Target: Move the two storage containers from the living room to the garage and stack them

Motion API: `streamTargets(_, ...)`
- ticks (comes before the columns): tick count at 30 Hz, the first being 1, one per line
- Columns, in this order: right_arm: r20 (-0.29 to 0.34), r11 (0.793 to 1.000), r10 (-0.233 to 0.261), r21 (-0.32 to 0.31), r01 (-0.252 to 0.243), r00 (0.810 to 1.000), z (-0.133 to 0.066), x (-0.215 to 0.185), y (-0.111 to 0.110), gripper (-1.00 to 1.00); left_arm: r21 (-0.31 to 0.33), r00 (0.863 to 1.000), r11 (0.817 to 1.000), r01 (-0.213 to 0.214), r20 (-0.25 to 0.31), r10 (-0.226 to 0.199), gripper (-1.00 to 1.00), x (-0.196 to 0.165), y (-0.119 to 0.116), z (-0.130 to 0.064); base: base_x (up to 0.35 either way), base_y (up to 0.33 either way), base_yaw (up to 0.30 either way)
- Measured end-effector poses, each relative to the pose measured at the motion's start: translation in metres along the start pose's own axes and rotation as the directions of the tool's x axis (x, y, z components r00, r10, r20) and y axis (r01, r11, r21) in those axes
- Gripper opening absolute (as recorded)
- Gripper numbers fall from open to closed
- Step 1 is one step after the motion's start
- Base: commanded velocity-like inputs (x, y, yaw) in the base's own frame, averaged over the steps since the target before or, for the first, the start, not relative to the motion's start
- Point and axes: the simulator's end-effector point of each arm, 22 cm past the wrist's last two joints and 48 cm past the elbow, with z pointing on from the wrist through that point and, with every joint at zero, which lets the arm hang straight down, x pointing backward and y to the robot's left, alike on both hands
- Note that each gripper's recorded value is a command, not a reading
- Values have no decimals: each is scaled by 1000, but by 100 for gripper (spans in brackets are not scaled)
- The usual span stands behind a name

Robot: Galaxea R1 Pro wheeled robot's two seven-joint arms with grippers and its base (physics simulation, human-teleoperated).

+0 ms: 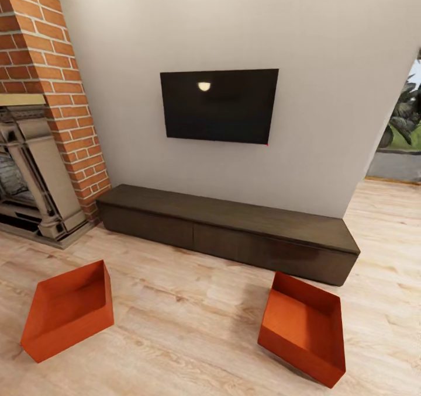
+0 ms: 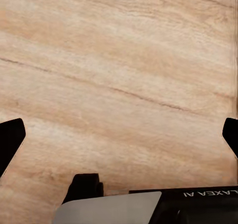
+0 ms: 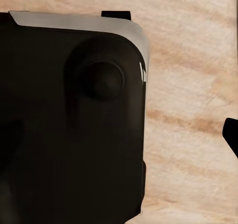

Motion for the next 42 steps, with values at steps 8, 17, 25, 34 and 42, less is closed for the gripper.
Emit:
streamTargets(8, 0, 1000, 1, 0, -1, 1000, 0, 0, 0, 100, 2, 1000, 1000, 0, 3, 0, 100, -2, -1, 0, 138, 0, -273)
streamTargets(17, 1, 1000, 2, -1, -2, 1000, 0, -1, 0, 100, 5, 1000, 1000, 4, 7, -4, 100, -3, -3, 0, 10, 0, -274)
streamTargets(25, 3, 1000, 2, -1, -2, 1000, 0, -1, -1, 100, 0, 1000, 1000, 21, 8, -21, 100, -5, -1, 0, 1, 0, -274)
streamTargets(34, 7, 1000, 3, -1, -3, 1000, 0, -3, 0, 100, 0, 1000, 1000, 21, 11, -21, 100, -6, -1, 0, 0, 0, -274)
streamTargets(42, 10, 1000, 4, -1, -4, 1000, 0, -4, 0, 100, 2, 1000, 1000, 17, 7, -17, 100, -6, -1, 0, 0, 0, -273)
